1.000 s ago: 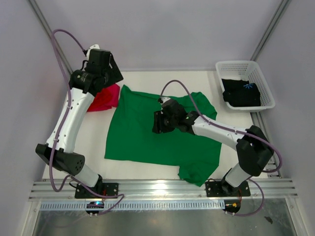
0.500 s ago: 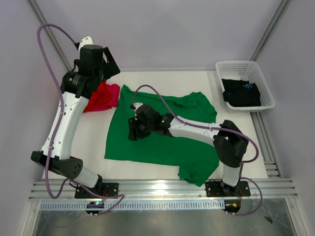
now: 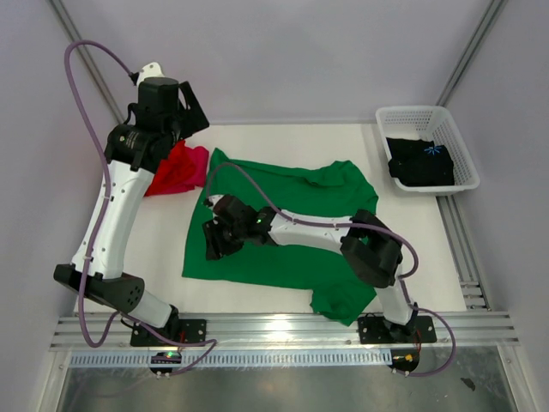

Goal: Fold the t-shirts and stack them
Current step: Flatten out the tshirt, then grap the side of the flattened tshirt furthest away from the robot with both arms

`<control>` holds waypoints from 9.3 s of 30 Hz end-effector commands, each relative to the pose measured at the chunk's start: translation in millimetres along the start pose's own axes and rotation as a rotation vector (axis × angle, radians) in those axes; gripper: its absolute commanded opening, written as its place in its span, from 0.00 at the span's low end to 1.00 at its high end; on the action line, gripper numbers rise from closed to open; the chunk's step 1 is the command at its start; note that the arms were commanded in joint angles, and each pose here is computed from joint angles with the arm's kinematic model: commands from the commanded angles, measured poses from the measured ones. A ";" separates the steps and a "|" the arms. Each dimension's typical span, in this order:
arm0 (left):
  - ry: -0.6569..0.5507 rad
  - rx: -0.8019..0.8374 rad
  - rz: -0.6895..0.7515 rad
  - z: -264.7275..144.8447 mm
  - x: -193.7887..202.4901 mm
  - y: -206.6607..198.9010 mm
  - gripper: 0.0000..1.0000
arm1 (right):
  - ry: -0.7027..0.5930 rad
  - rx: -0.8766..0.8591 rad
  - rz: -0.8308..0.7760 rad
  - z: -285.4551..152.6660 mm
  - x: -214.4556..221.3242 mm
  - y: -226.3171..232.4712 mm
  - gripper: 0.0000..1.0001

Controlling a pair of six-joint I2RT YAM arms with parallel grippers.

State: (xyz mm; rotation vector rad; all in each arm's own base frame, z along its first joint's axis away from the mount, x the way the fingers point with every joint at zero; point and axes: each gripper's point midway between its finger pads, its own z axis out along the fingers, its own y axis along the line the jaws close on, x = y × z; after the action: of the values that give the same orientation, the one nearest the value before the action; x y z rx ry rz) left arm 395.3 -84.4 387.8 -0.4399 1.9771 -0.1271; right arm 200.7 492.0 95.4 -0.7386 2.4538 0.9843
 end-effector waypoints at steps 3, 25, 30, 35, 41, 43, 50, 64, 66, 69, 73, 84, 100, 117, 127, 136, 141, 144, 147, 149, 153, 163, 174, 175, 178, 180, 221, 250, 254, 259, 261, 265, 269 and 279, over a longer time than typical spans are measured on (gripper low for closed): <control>-0.031 0.042 -0.016 -8.8 -12.1 -6.3 0.84 | 0.003 -0.093 -0.018 13.5 -2.3 37.0 0.48; -0.008 0.022 -0.012 -16.6 -1.8 4.4 0.84 | 0.076 -0.067 -0.039 67.2 13.1 21.9 0.48; -0.022 0.021 -0.019 -20.7 -5.6 5.4 0.84 | 0.118 -0.074 -0.036 69.6 25.3 18.5 0.48; -0.016 0.024 -0.029 -21.4 -4.8 5.2 0.84 | 0.183 -0.073 -0.027 71.2 46.6 9.9 0.48; -0.018 0.036 -0.044 -25.9 -5.9 4.2 0.84 | 0.234 -0.058 -0.014 79.5 67.1 -3.2 0.48; -0.011 0.035 -0.045 -26.1 -3.8 4.8 0.84 | 0.253 -0.059 -0.011 80.5 73.6 -4.9 0.48; -0.010 0.033 -0.060 -27.9 -0.3 6.9 0.84 | 0.345 -0.140 -0.082 71.4 102.2 13.9 0.48; -0.011 0.033 -0.076 -26.4 -1.1 5.1 0.84 | 0.532 -0.301 -0.233 39.2 158.8 45.0 0.48; -0.009 0.033 -0.079 -25.7 -0.8 5.2 0.84 | 0.550 -0.311 -0.250 33.7 164.7 44.7 0.48; -0.002 0.036 -0.084 -23.8 1.4 3.5 0.84 | 0.493 -0.280 -0.285 29.8 155.0 42.2 0.48; 0.007 0.024 -0.077 -21.8 5.5 6.0 0.84 | 0.306 -0.217 -0.289 15.2 106.7 44.6 0.48; 0.010 -0.015 -0.045 -20.8 14.1 18.7 0.84 | -0.340 0.098 -0.150 -110.0 -98.1 -7.9 0.49; 0.024 -0.013 0.004 -10.5 25.3 20.0 0.84 | -0.445 0.636 0.656 -183.1 -91.6 -275.3 0.49; 0.040 -0.040 0.073 -6.1 32.5 28.1 0.84 | -0.526 0.548 0.979 -149.1 -91.8 -325.0 0.49; 0.035 -0.054 0.099 -6.7 31.2 31.9 0.84 | -0.520 0.557 0.974 -134.0 -103.1 -342.1 0.49; 0.058 -0.044 0.090 1.6 38.5 27.2 0.84 | -0.519 0.565 0.940 -135.1 -111.4 -349.0 0.49; 0.046 -0.043 0.091 0.7 33.8 26.1 0.84 | -0.507 0.565 0.942 -132.9 -106.6 -351.8 0.43; 0.039 -0.045 0.091 -0.3 30.8 26.7 0.84 | -0.511 0.564 0.935 -133.9 -106.7 -352.2 0.23; 0.038 -0.046 0.089 -0.6 29.7 27.3 0.84 | -0.511 0.565 0.929 -134.8 -106.1 -352.7 0.08; 0.036 -0.048 0.087 -1.1 28.6 28.4 0.84 | -0.513 0.564 0.921 -135.3 -106.3 -352.5 0.04; 0.033 -0.066 0.098 4.8 31.1 31.7 0.84 | -0.524 0.562 0.908 -138.3 -108.0 -351.2 0.03; 0.257 -0.198 0.190 90.3 117.6 44.4 0.82 | -0.541 0.579 0.876 -157.9 -112.0 -353.0 0.03; 0.361 -0.320 0.121 177.1 144.7 42.9 0.80 | -0.575 0.642 0.823 -193.4 -105.5 -358.1 0.03; 0.344 -0.341 0.098 180.7 139.1 44.7 0.79 | -0.580 0.644 0.822 -196.4 -104.6 -357.9 0.03; 0.329 -0.413 0.022 191.5 143.5 51.2 0.79 | -0.582 0.651 0.818 -200.5 -102.3 -359.2 0.03; 0.335 -0.446 -0.009 195.5 148.9 53.4 0.78 | -0.579 0.658 0.817 -201.1 -99.8 -361.0 0.03; 0.546 -0.530 -0.099 243.5 271.5 60.0 0.64 | -0.523 0.649 0.812 -185.7 -91.8 -367.3 0.03; 0.558 -0.518 -0.015 252.7 281.0 66.9 0.24 | -0.475 0.658 0.814 -177.2 -78.4 -370.7 0.03; 0.558 -0.531 0.002 250.0 280.2 70.8 0.00 | -0.464 0.664 0.815 -175.2 -73.8 -372.5 0.03; 0.546 -0.521 -0.002 247.9 272.7 67.7 0.00 | -0.459 0.660 0.819 -173.0 -73.1 -373.7 0.03; 0.530 -0.519 -0.001 246.4 264.8 66.3 0.00 | -0.457 0.661 0.817 -172.1 -72.7 -373.5 0.03; 0.513 -0.517 0.037 241.1 244.7 63.5 0.00 | -0.456 0.666 0.814 -172.9 -72.1 -374.6 0.03; 0.495 -0.525 0.112 231.6 222.7 66.5 0.03 | -0.457 0.669 0.809 -174.2 -72.4 -374.4 0.03; 0.436 -0.514 0.213 199.7 173.2 69.2 0.07 | -0.473 0.682 0.779 -183.9 -79.9 -371.9 0.03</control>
State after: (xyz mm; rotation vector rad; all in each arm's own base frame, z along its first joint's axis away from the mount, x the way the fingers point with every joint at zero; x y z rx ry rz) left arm 490.8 -73.6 72.3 -0.6049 2.5747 0.4500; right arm 449.6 163.7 55.9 0.6681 2.4258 0.4110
